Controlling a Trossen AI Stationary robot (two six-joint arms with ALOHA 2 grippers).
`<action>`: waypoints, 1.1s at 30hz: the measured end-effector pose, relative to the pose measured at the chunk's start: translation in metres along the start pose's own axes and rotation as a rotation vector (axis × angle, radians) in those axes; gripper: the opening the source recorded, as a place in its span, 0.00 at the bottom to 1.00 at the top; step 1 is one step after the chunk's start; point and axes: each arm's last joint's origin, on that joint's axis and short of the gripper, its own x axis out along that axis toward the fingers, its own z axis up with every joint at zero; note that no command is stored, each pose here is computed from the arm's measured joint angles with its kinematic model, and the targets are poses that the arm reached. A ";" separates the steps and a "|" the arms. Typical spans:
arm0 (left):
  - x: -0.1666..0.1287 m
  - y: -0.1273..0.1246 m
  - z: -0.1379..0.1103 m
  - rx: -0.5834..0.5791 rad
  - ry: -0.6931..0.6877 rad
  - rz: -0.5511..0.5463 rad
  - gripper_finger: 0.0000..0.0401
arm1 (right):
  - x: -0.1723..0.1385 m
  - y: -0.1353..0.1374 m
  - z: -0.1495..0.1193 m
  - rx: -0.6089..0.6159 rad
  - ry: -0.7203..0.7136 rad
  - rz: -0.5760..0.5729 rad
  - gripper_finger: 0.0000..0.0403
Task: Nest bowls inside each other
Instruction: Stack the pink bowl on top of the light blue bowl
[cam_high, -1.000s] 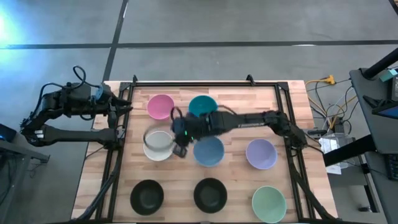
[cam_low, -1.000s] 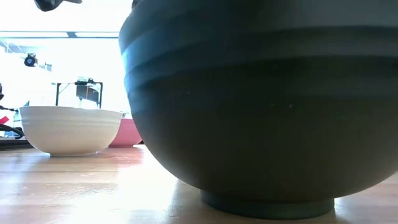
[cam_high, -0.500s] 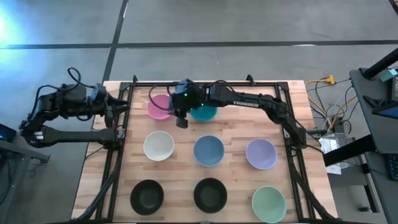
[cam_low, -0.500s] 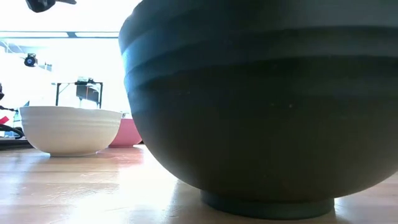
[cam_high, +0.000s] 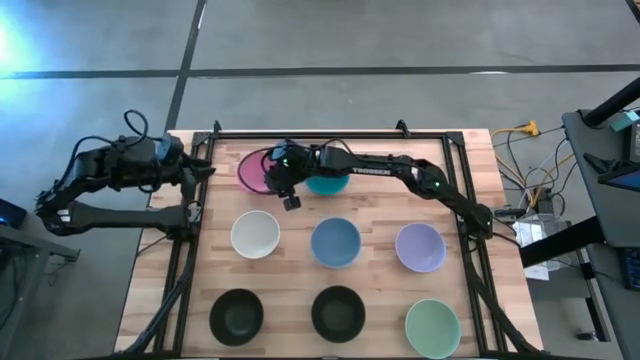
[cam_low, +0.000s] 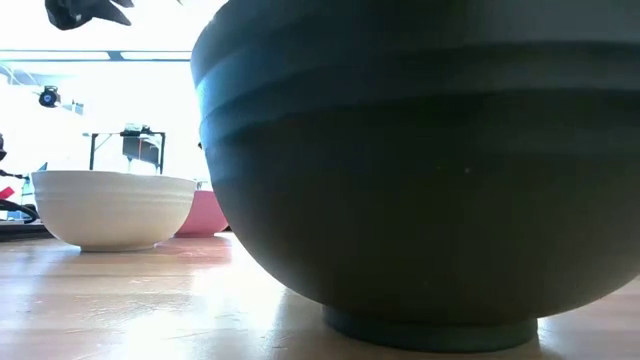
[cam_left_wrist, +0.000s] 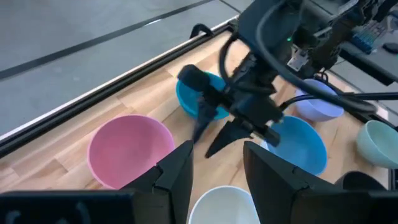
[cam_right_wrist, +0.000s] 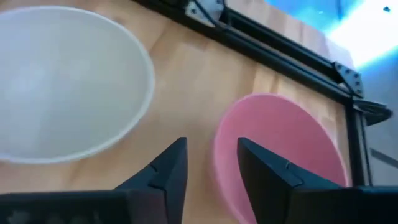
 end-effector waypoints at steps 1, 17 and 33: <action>0.002 -0.001 0.001 0.001 0.005 0.003 0.31 | 0.003 -0.003 -0.003 0.002 -0.003 -0.013 0.36; 0.022 -0.010 0.010 0.006 0.027 0.013 0.31 | 0.027 -0.008 -0.028 -0.099 0.073 -0.032 0.42; 0.032 -0.014 0.012 0.015 0.060 0.021 0.31 | 0.044 0.002 -0.035 -0.174 0.142 -0.083 0.34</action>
